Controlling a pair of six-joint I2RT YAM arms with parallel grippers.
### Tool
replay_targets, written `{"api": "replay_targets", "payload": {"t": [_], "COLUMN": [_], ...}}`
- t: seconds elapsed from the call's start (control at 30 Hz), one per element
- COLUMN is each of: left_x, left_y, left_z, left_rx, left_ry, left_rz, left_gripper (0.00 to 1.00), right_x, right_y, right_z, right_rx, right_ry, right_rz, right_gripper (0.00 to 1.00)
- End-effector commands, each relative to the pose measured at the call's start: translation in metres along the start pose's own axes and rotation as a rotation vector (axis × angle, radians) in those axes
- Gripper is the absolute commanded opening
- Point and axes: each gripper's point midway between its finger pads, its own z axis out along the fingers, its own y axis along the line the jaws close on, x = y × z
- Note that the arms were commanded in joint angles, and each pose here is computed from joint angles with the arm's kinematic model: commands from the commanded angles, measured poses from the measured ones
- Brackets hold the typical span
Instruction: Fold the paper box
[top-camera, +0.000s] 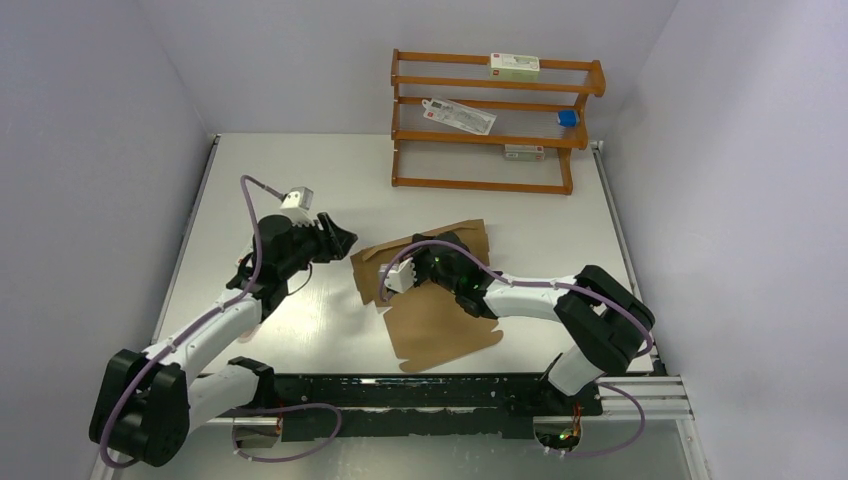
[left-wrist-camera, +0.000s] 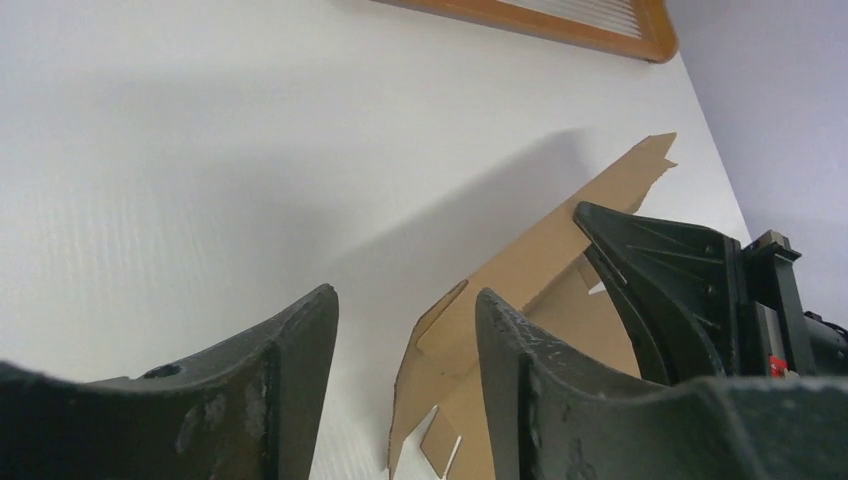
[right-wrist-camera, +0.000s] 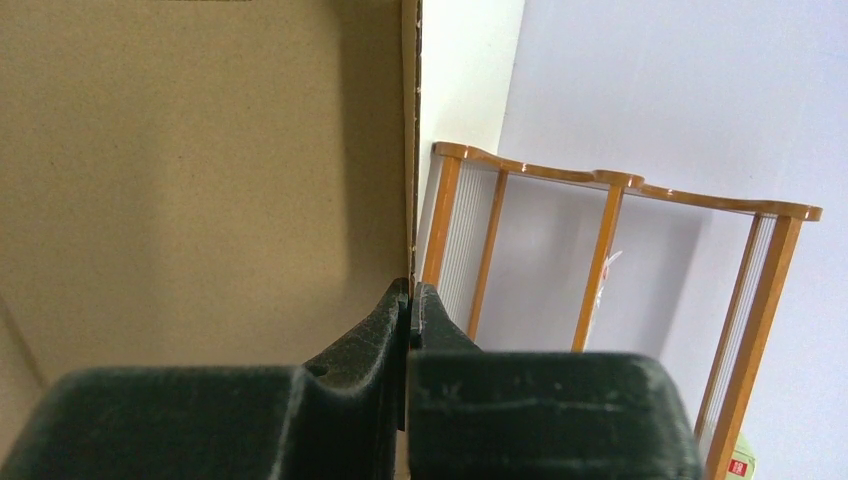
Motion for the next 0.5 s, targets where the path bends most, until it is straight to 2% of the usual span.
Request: {"api": "replay_targets", "payload": {"t": [0.0,0.47], "left_x": [0.008,0.045], "left_y": [0.015,0.003], "left_z": [-0.003,0.013], "left_rx": [-0.078,-0.038], "left_ry": [0.045,0.138], "left_rz": [0.008,0.034], "left_gripper": [0.60,0.62], "right_x": [-0.005,-0.008], "right_y": [-0.018,-0.022], "right_z": [0.001,0.001], "right_rx": [0.036,0.038], "right_ry": [-0.025,-0.037], "right_rz": [-0.011,0.001], "right_gripper": [0.00,0.00]}}
